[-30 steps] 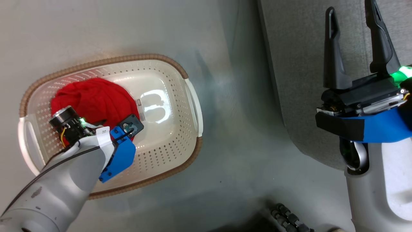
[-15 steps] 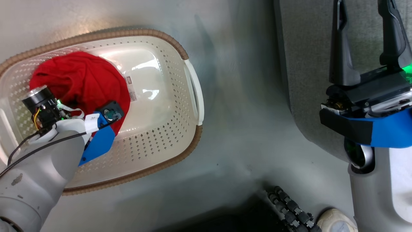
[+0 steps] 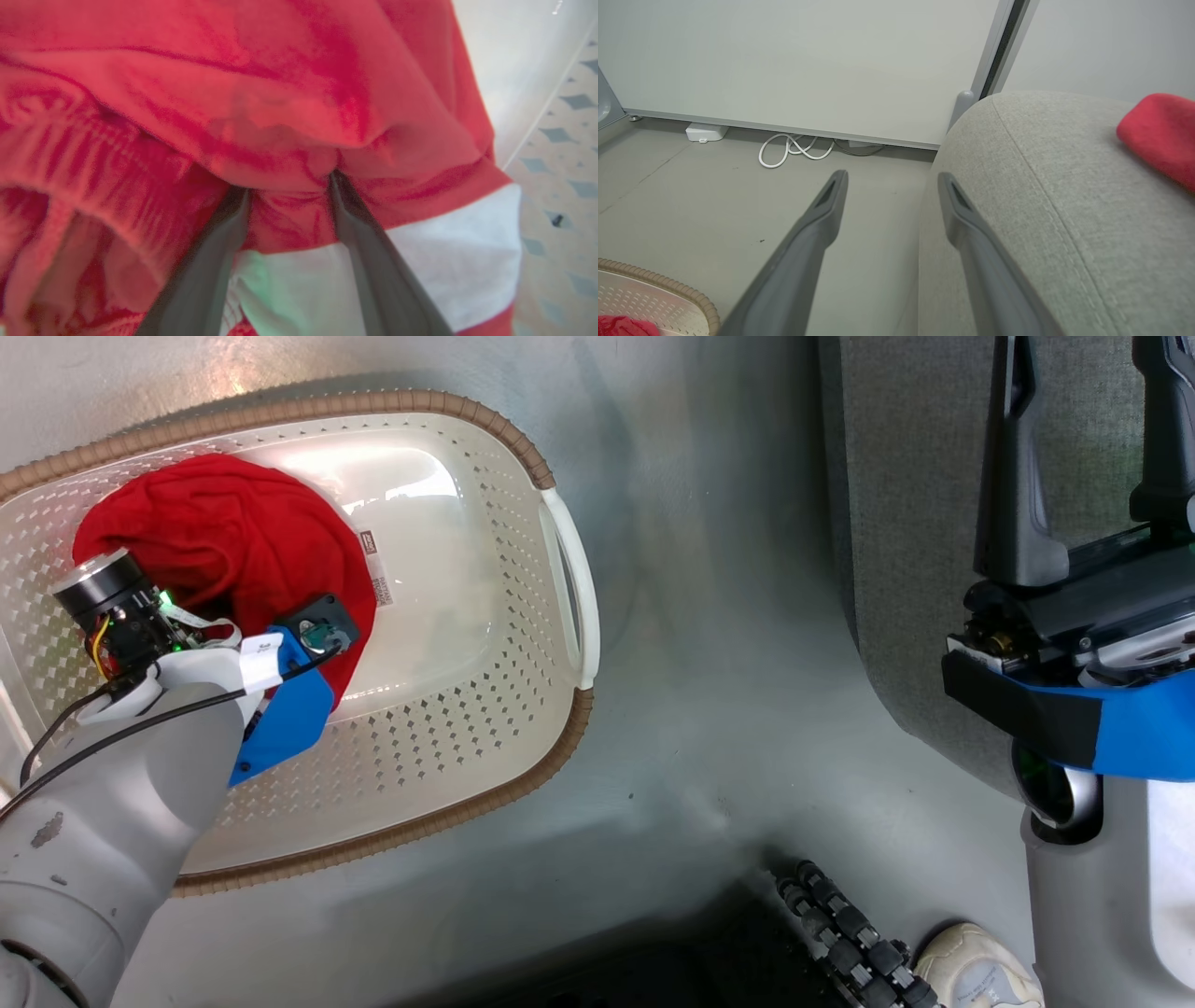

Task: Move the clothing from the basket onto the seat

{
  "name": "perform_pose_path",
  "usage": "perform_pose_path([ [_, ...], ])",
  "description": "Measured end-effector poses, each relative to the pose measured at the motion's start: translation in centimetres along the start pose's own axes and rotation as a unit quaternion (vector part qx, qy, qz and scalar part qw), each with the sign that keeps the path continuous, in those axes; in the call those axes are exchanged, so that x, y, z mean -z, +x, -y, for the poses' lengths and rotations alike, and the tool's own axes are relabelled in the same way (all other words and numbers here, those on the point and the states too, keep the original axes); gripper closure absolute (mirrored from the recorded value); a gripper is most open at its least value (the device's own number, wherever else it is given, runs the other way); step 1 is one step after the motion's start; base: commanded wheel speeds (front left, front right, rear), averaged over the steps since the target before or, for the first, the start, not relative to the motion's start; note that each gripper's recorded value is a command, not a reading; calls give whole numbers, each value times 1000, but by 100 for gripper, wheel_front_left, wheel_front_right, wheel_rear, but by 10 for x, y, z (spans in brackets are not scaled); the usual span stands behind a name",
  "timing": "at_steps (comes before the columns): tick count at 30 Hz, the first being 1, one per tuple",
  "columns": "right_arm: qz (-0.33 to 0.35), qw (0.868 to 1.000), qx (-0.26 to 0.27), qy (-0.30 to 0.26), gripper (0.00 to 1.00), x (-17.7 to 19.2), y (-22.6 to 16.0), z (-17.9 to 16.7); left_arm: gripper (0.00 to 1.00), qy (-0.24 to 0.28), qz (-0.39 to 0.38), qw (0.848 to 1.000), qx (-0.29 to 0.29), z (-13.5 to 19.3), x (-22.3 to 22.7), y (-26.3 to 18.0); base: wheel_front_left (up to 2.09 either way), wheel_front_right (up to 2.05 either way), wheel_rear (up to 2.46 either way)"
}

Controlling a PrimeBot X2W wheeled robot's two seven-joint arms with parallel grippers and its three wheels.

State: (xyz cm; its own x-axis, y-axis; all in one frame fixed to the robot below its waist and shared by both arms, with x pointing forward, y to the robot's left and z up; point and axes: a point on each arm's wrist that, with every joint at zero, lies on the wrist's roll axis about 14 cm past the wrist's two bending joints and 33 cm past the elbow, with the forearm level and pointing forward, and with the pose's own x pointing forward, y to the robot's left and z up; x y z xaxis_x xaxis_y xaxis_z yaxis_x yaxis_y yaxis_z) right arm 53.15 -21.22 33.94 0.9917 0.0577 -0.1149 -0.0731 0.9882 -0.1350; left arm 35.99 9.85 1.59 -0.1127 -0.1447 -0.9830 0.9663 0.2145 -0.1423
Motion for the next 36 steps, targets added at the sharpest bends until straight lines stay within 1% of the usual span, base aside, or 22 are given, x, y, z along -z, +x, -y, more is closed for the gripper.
perform_pose_path([
  [1, 1, 1000, 0, 0, 0, 0, 0, 0, 100, -2, 1, 1000, 0, 0, -1, 0, 0, 0, 0],
  [10, 12, 1000, 0, -1, 0, -10, 2, 0, 100, -1, 19, 1000, -8, -3, -9, -9, 0, 0, 0],
  [18, 33, 999, 4, 2, 0, -33, 1, 3, 100, -8, 73, 997, -15, 1, -35, -32, 0, 0, 0],
  [23, 48, 999, 5, 8, 0, -50, -1, 3, 100, -17, 123, 992, -24, 2, -60, -55, 0, 0, 0],
  [24, 51, 999, 5, 9, 0, -54, -1, 2, 100, -31, 133, 990, -24, 3, -64, -61, 0, 0, 0],
  [29, 66, 998, 4, 12, 0, -73, -6, 0, 100, -57, 189, 979, -43, -4, -91, -93, 0, 0, 0],
  [31, 71, 997, 3, 15, 0, -80, -9, -1, 100, -78, 211, 973, -46, -3, -100, -107, 0, 0, 0],
  [36, 86, 996, 3, 18, 0, -101, -17, -2, 100, -86, 257, 960, -68, -8, -121, -143, 0, 0, 0],
])
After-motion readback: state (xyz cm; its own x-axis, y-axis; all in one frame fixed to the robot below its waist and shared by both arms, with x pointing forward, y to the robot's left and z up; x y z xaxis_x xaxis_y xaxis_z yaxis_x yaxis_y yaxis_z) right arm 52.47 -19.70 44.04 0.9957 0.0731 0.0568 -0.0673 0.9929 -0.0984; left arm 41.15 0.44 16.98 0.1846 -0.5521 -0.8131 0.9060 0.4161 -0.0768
